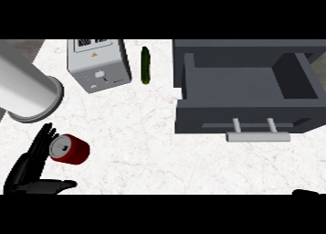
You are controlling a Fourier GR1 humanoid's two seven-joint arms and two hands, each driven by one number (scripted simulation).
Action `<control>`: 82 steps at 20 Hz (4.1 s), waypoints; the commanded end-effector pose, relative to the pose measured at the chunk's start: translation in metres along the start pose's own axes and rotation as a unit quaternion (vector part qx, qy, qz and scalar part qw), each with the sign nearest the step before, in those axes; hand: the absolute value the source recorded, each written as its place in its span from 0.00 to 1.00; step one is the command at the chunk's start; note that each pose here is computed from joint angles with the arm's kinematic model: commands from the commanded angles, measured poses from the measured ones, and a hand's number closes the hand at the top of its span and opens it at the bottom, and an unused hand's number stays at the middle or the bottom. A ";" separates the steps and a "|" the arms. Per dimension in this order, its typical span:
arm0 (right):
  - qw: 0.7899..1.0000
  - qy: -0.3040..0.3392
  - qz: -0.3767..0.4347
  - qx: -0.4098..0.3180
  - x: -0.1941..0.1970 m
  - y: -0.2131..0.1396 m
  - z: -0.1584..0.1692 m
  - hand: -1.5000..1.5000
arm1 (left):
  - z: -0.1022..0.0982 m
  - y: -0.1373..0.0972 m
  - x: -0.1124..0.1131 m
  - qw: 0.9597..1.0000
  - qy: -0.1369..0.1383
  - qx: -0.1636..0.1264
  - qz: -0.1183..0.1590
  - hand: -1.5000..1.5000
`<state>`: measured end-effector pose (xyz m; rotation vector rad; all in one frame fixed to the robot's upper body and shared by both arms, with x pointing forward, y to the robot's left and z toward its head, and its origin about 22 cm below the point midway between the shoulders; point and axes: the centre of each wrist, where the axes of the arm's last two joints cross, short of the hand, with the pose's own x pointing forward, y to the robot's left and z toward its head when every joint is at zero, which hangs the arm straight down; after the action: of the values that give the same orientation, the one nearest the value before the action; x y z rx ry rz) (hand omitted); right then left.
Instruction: Pick up the can, place it into the drawer and close the drawer
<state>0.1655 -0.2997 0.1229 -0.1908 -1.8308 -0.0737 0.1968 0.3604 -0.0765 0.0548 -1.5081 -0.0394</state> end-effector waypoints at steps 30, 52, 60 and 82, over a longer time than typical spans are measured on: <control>1.000 -0.013 0.015 -0.004 0.010 -0.006 0.001 0.00 | -0.069 -0.022 -0.045 0.993 0.010 -0.099 0.056 1.00; 1.000 -0.015 0.022 -0.016 0.017 -0.002 -0.006 0.00 | -0.159 -0.163 0.027 0.994 -0.061 -0.003 0.091 1.00; 0.999 -0.021 0.042 -0.025 0.015 -0.009 -0.010 0.00 | -0.182 -0.192 0.094 0.993 -0.091 -0.057 0.057 1.00; 0.998 -0.044 0.038 -0.020 0.024 -0.006 -0.015 0.00 | -0.200 -0.301 0.322 0.988 -0.108 -0.104 0.027 1.00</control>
<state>0.1678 -0.2984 0.1523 -0.2963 -1.8890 -0.0551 0.4121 0.0562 0.1886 -0.1538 -1.7234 -0.1456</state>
